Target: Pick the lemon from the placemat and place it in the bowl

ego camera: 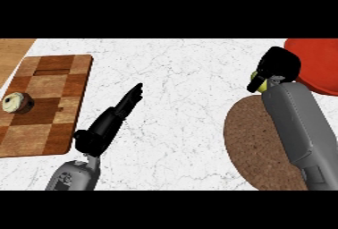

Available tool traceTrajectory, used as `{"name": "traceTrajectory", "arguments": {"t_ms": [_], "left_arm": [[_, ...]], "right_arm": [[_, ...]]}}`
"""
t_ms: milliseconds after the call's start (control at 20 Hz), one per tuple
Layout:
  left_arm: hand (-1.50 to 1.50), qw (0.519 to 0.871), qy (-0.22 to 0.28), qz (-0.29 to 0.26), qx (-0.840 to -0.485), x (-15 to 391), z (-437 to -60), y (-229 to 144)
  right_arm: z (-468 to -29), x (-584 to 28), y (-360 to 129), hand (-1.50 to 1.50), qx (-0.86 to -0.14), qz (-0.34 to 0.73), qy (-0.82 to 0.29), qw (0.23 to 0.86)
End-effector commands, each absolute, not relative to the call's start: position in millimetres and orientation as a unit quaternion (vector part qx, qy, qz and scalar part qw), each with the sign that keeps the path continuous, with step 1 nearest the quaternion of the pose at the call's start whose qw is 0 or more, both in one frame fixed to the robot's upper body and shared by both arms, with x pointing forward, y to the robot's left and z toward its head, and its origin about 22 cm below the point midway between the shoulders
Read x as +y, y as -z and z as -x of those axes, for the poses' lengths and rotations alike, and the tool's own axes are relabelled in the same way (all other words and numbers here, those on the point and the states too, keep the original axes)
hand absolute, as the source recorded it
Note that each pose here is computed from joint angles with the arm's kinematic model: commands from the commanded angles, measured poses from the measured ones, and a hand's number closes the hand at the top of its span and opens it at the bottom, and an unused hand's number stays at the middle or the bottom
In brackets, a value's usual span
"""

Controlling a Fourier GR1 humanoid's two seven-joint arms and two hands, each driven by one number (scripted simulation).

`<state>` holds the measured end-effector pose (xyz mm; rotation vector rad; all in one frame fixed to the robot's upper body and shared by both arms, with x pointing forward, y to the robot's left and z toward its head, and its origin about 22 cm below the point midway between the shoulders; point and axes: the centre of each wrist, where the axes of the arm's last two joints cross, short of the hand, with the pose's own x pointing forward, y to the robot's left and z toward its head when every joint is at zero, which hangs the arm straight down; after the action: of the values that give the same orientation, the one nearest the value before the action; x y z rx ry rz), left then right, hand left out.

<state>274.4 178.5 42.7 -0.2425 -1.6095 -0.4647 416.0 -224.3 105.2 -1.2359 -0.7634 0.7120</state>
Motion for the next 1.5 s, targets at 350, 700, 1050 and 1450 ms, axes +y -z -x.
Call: {"name": "traceTrajectory", "arguments": {"t_ms": [350,700,1050,1450], "left_arm": [[0.0,0.665,0.199,0.101,-0.713,183.6,-264.5,-38.8],[0.0,0.666,0.187,0.093,-0.716,177.2,-274.5,-46.6],[0.0,0.668,0.187,0.089,-0.715,188.1,-277.9,-39.2],[0.0,0.665,0.19,0.094,-0.716,193.7,-271.6,-41.9]], "right_arm": [[-456.8,-209.6,-204.4,1.5,-0.481,0.632,-0.104,0.598],[-472.0,-255.4,-201.6,1.5,-0.448,0.646,-0.07,0.615],[-463.3,-303.8,-166.2,1.5,-0.389,0.735,-0.085,0.548],[-445.8,-360.9,-145.7,1.5,-0.339,0.683,-0.107,0.638]]}}
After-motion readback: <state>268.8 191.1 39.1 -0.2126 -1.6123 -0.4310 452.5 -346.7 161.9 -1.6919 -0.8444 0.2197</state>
